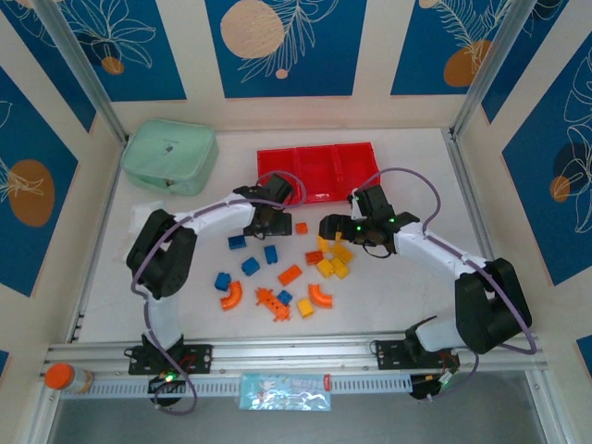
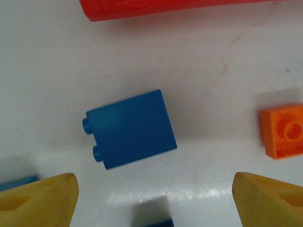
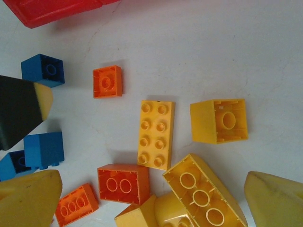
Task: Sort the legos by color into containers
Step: Pick up the lego from the center of the table.
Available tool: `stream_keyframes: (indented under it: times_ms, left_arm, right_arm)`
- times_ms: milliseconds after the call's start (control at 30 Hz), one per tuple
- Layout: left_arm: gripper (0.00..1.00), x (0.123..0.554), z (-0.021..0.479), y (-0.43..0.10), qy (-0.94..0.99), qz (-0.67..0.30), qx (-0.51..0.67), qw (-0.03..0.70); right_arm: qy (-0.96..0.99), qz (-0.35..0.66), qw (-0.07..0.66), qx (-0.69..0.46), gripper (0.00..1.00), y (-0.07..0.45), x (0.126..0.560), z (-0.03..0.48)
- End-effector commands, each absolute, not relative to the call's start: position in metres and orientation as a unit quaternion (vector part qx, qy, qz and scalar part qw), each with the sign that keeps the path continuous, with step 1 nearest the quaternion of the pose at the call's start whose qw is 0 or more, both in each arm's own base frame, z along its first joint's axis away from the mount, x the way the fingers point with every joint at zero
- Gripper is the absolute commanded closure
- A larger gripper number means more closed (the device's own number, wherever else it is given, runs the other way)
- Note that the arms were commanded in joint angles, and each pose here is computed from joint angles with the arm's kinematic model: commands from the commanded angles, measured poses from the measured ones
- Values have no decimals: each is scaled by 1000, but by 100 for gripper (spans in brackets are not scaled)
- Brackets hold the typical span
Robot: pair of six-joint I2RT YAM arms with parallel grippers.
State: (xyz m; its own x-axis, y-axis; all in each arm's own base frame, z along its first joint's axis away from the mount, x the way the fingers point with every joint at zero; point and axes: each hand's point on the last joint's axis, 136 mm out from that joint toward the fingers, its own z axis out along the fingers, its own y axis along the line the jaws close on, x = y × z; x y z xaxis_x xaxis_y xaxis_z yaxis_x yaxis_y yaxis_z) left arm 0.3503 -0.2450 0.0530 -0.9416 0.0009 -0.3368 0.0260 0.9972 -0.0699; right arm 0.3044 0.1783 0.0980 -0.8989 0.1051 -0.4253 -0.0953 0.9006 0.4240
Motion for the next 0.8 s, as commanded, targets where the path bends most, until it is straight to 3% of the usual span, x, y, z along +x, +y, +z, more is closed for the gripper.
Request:
stream_keyframes:
  times_ms: [0, 767]
  left_arm:
    - [19, 357, 49, -238, 985, -7, -8, 174]
    - [55, 371, 32, -220, 982, 23, -52, 182]
  right_arm:
    - [943, 223, 245, -8, 1, 180, 316, 107]
    - [947, 208, 242, -29, 1, 178, 319, 99]
